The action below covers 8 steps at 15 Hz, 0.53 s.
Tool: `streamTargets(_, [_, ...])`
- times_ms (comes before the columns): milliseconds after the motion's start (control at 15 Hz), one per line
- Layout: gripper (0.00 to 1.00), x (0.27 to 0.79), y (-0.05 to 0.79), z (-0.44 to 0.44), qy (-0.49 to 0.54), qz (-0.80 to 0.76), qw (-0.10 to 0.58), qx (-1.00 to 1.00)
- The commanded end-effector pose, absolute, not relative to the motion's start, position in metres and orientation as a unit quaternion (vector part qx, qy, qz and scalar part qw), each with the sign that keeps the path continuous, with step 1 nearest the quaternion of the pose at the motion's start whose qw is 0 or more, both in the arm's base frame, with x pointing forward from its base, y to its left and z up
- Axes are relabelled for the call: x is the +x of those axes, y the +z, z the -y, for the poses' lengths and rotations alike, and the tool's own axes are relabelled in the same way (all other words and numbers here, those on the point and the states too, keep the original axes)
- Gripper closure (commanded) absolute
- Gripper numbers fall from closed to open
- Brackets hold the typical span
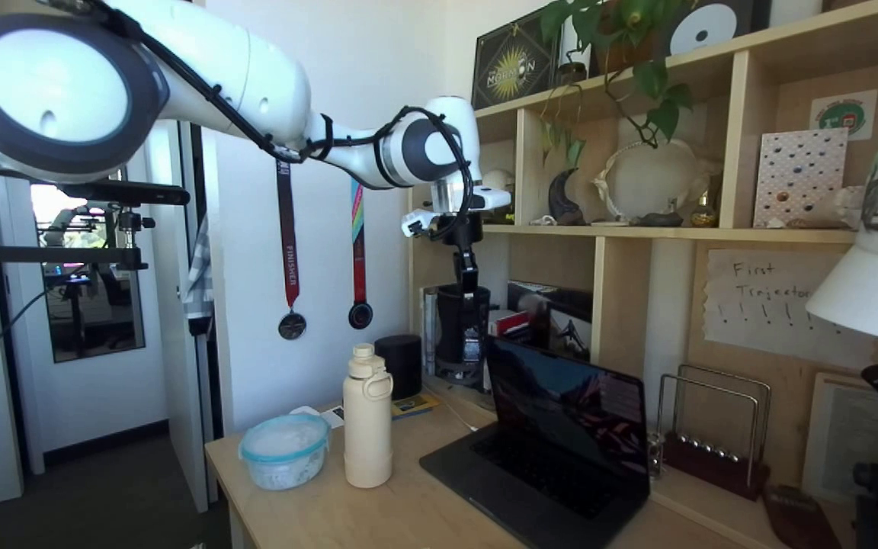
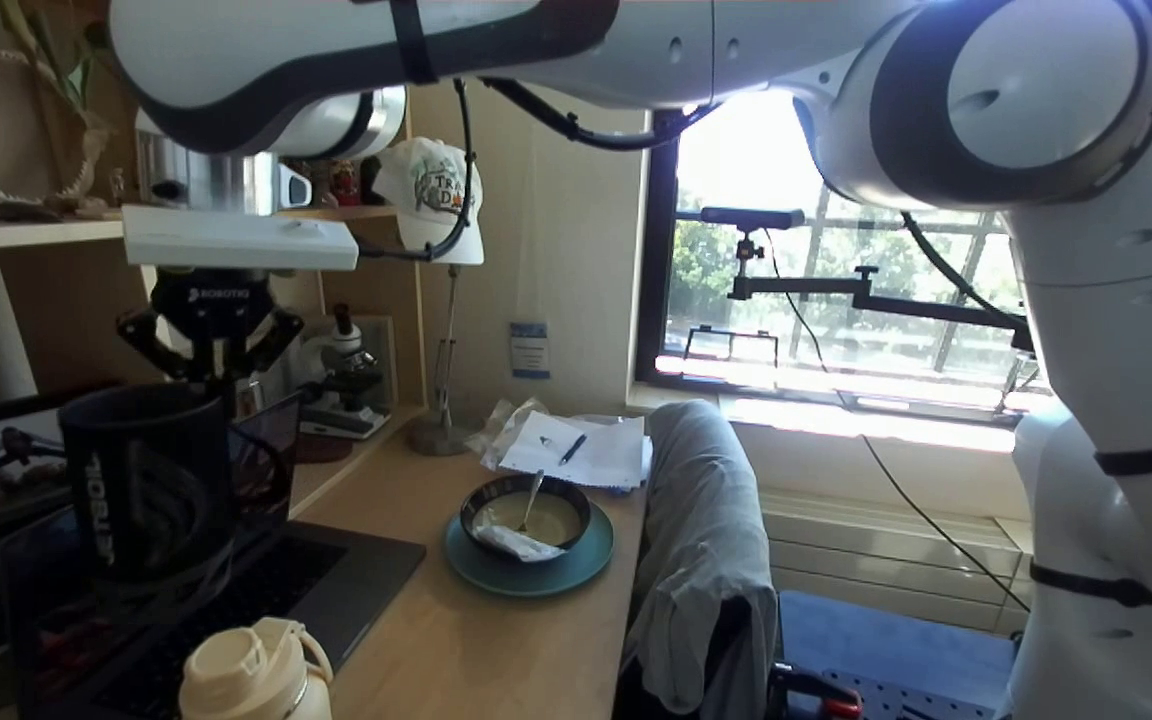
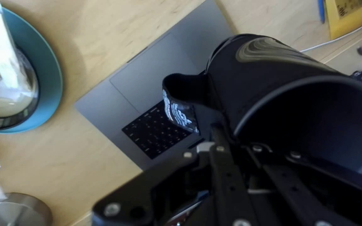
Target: Move the cup from the right to the left of laptop
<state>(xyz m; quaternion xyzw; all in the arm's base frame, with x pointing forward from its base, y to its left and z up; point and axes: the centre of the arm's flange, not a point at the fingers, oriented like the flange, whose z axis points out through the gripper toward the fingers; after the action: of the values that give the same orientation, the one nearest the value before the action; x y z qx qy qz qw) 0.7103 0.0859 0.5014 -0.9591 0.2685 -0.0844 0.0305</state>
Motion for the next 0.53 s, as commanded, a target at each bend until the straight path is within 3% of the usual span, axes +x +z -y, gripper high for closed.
streamTargets(0, [0.98,0.723,0.48,-0.126,-0.09,-0.201,0.04,-0.975])
streamTargets(467, [0.98,0.736,0.396,-0.192,-0.068,-0.1,0.047,-0.992])
